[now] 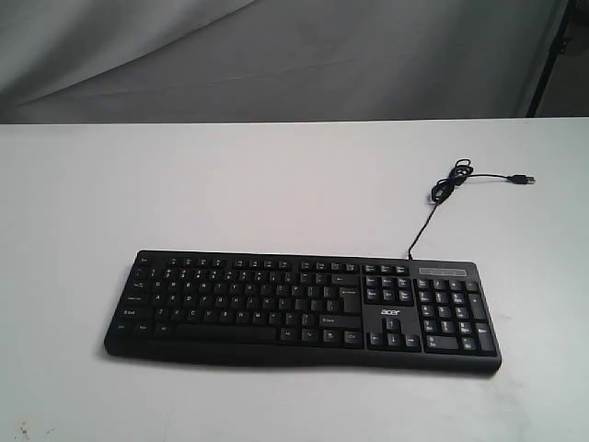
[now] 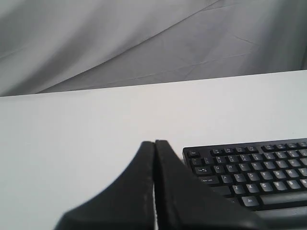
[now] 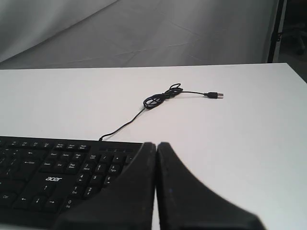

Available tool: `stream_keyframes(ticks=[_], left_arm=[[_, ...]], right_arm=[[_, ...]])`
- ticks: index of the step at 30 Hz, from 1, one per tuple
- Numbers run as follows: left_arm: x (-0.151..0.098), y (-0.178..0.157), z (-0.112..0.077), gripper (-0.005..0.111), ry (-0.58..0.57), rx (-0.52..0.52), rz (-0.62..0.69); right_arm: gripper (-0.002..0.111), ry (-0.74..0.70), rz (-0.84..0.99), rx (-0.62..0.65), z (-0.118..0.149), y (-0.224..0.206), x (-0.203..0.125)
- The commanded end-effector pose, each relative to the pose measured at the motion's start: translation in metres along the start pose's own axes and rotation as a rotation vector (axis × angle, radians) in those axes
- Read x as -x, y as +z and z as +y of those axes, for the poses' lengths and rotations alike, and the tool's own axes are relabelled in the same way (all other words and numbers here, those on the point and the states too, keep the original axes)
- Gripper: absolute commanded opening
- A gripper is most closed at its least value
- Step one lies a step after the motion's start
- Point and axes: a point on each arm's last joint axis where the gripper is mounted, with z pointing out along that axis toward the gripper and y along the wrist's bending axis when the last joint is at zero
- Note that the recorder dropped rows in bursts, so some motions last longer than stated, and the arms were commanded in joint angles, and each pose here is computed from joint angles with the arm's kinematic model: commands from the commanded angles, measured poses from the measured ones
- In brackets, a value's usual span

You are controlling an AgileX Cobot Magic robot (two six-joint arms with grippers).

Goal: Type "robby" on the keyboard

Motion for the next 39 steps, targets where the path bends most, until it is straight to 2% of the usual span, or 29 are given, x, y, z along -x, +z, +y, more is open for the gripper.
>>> stream_keyframes(ticks=[1, 19, 21, 24, 25, 26, 29, 31, 33, 37, 39], left_arm=[[-0.001, 0.0, 0.0, 0.0, 0.003, -0.005, -0.007], [-0.001, 0.0, 0.0, 0.0, 0.003, -0.005, -0.007], [-0.001, 0.0, 0.0, 0.0, 0.003, -0.005, -0.007], [-0.001, 0.0, 0.0, 0.0, 0.003, -0.005, -0.007], [-0.001, 0.0, 0.0, 0.0, 0.003, -0.005, -0.007], [-0.001, 0.0, 0.0, 0.0, 0.003, -0.005, -0.007], [-0.001, 0.0, 0.0, 0.0, 0.003, -0.005, -0.007], [-0.001, 0.0, 0.0, 0.0, 0.003, -0.005, -0.007], [-0.001, 0.0, 0.0, 0.0, 0.003, -0.005, -0.007], [-0.001, 0.0, 0.0, 0.0, 0.003, -0.005, -0.007], [-0.001, 0.0, 0.0, 0.0, 0.003, -0.005, -0.007]], right_arm=[[0.0, -0.014, -0.002, -0.009, -0.001, 0.0, -0.001], [0.0, -0.015, -0.001, -0.007, 0.0, -0.001, 0.002], [0.0, -0.019, -0.015, 0.002, 0.002, -0.007, 0.019], [0.0, -0.03, 0.102, 0.031, 0.008, -0.014, 0.076], [0.0, -0.033, 0.117, 0.031, 0.008, -0.012, 0.086], [0.0, -0.033, 0.149, 0.03, 0.008, -0.002, 0.109], [0.0, -0.051, 0.243, 0.056, 0.011, 0.024, 0.136], [0.0, -0.085, 0.326, 0.18, 0.029, 0.052, 0.146], [0.0, -0.127, 0.435, 0.303, 0.054, 0.073, 0.136], [0.0, -0.211, 0.65, 0.54, 0.126, 0.11, 0.105], [0.0, -0.326, 0.724, 0.618, 0.161, 0.136, 0.106]])
